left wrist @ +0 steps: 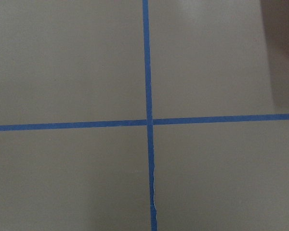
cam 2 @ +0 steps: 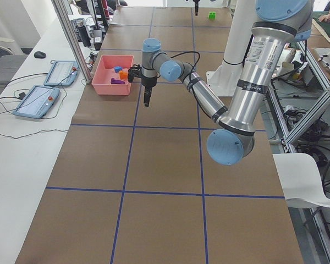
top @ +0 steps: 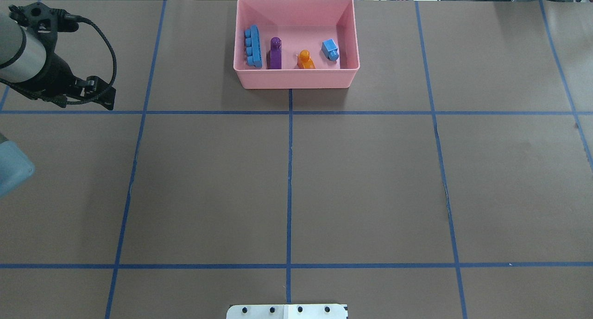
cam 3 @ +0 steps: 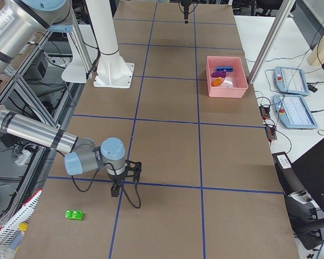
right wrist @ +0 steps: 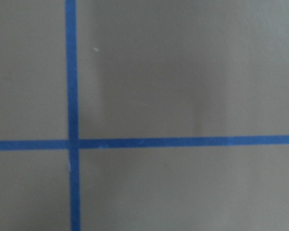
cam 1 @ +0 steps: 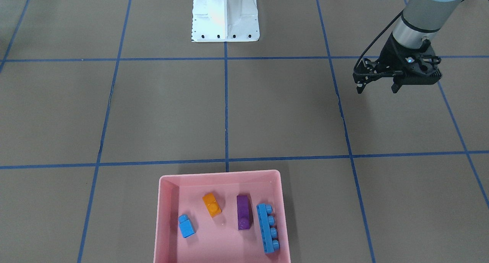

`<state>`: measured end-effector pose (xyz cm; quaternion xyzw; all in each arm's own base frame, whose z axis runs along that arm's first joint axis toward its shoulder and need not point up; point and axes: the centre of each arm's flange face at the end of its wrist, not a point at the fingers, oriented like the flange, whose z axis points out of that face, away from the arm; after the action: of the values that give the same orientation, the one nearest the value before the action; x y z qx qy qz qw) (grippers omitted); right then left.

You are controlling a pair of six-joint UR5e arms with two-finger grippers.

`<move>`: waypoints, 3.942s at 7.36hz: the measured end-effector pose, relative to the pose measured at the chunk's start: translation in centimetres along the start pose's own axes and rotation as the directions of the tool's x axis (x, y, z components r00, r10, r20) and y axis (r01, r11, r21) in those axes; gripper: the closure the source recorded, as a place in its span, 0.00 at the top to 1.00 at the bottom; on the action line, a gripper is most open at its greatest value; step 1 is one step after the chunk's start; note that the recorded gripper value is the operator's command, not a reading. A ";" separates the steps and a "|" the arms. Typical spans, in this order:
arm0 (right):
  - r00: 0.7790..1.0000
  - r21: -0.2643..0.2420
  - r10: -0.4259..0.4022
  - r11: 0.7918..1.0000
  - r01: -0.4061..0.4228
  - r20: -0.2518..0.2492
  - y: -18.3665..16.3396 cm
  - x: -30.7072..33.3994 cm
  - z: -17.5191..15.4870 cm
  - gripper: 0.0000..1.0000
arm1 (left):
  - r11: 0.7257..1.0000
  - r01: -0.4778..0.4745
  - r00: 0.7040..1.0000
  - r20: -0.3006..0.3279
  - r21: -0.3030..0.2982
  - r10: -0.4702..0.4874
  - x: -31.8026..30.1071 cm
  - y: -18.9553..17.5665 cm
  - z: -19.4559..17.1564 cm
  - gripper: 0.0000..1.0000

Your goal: Put all blocks into box

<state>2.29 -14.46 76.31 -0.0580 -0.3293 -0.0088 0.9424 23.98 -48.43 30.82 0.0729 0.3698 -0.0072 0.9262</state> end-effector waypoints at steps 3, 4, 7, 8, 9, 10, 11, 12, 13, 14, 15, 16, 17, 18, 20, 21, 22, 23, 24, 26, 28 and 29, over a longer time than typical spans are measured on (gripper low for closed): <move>0.995 -0.032 0.033 0.999 -0.030 0.096 9.7 7.6 5.7 1.00 | 1.000 -0.007 1.000 -0.005 0.004 0.007 0.2 0.5 -0.4 1.00; 0.992 -0.041 0.063 0.997 -0.059 0.109 10.5 8.4 6.4 1.00 | 1.000 -0.011 1.000 -0.008 0.009 0.011 0.3 0.6 -0.6 1.00; 0.984 -0.054 0.115 0.993 -0.108 0.137 7.1 9.1 8.9 0.99 | 0.999 -0.024 1.000 0.002 0.042 0.024 0.4 0.8 -1.5 1.00; 0.981 -0.065 0.131 0.990 -0.123 0.141 7.1 9.6 9.6 0.99 | 0.999 -0.026 1.000 0.000 0.047 0.026 0.5 0.9 -1.7 1.00; 0.978 -0.076 0.138 0.989 -0.128 0.154 8.2 10.0 9.7 0.98 | 0.998 -0.028 1.000 -0.001 0.050 0.028 0.6 0.9 -1.8 1.00; 0.975 -0.087 0.144 0.988 -0.131 0.167 9.6 10.2 9.6 0.86 | 0.998 -0.029 1.000 -0.002 0.051 0.029 0.7 1.0 -1.9 1.00; 0.974 -0.095 0.149 0.986 -0.134 0.172 10.5 10.4 9.5 0.53 | 0.998 -0.029 1.000 -0.002 0.051 0.029 0.7 1.0 -1.9 1.00; 0.973 -0.099 0.153 0.985 -0.138 0.171 10.8 10.5 9.6 0.01 | 0.998 -0.029 1.000 -0.002 0.050 0.030 0.7 1.0 -1.9 1.00; 0.974 -0.102 0.155 0.985 -0.139 0.167 10.8 10.7 9.8 0.00 | 0.998 -0.030 1.000 -0.002 0.050 0.030 0.7 1.0 -1.9 1.00; 0.974 -0.101 0.154 0.985 -0.138 0.169 10.7 10.6 9.8 0.00 | 0.998 -0.030 1.000 -0.002 0.050 0.030 0.7 1.0 -1.9 1.00; 0.972 -0.100 0.152 0.986 -0.136 0.181 10.2 10.3 9.6 0.00 | 0.998 -0.030 1.000 -0.002 0.049 0.030 0.7 1.0 -1.8 1.00; 0.969 -0.098 0.150 0.986 -0.133 0.194 9.7 9.8 9.4 0.00 | 0.998 -0.030 1.000 -0.001 0.048 0.030 0.7 1.0 -1.7 1.00; 0.966 -0.093 0.143 0.988 -0.126 0.216 8.9 8.8 8.8 0.00 | 0.998 -0.030 1.000 -0.001 0.047 0.030 0.7 1.0 -1.7 1.00; 0.957 -0.077 0.138 0.989 -0.122 0.253 5.9 6.6 7.7 0.00 | 0.999 -0.030 1.000 0.000 0.045 0.030 0.7 1.0 -1.6 1.00; 0.930 -0.023 0.149 0.988 -0.150 0.336 -8.0 -1.8 4.5 0.00 | 0.999 -0.029 1.000 0.000 0.042 0.029 0.5 1.1 -1.5 1.00; 0.917 -0.005 0.156 0.986 -0.166 0.368 -17.3 -7.5 1.5 0.00 | 0.999 -0.028 1.000 -0.001 0.038 0.028 0.5 1.2 -1.5 1.00; 0.910 0.005 0.165 0.984 -0.181 0.381 -26.1 -13.7 -2.6 0.00 | 0.999 -0.026 1.000 -0.001 0.035 0.026 0.4 1.3 -1.4 1.00; 0.910 0.006 0.168 0.983 -0.184 0.379 -34.1 -20.8 -7.4 0.00 | 0.999 -0.025 1.000 0.000 0.030 0.025 0.2 1.4 -1.2 1.00; 0.919 0.007 0.163 0.984 -0.177 0.359 -40.6 -29.1 -12.6 0.00 | 0.999 -0.025 1.000 0.001 0.025 0.025 0.2 1.5 -1.1 1.00; 0.956 0.028 0.125 0.990 -0.137 0.264 -48.5 -48.6 -21.3 0.00 | 1.000 -0.022 1.000 0.004 0.017 0.022 -0.1 1.8 -0.8 1.00; 0.977 0.060 0.104 0.991 -0.117 0.188 -53.2 -66.6 -24.6 0.00 | 1.000 -0.020 1.000 0.010 0.002 0.020 -1.2 3.2 -0.5 1.00; 0.978 0.099 0.092 0.989 -0.112 0.185 -54.4 -72.4 -24.2 0.00 | 1.000 -0.025 1.000 0.009 -0.006 0.025 -1.5 4.3 -0.7 1.00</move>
<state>-42.38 -72.88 18.10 -0.0238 -0.4099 0.0627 0.9097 22.66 -44.13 31.92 0.0747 0.3646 0.0050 0.9281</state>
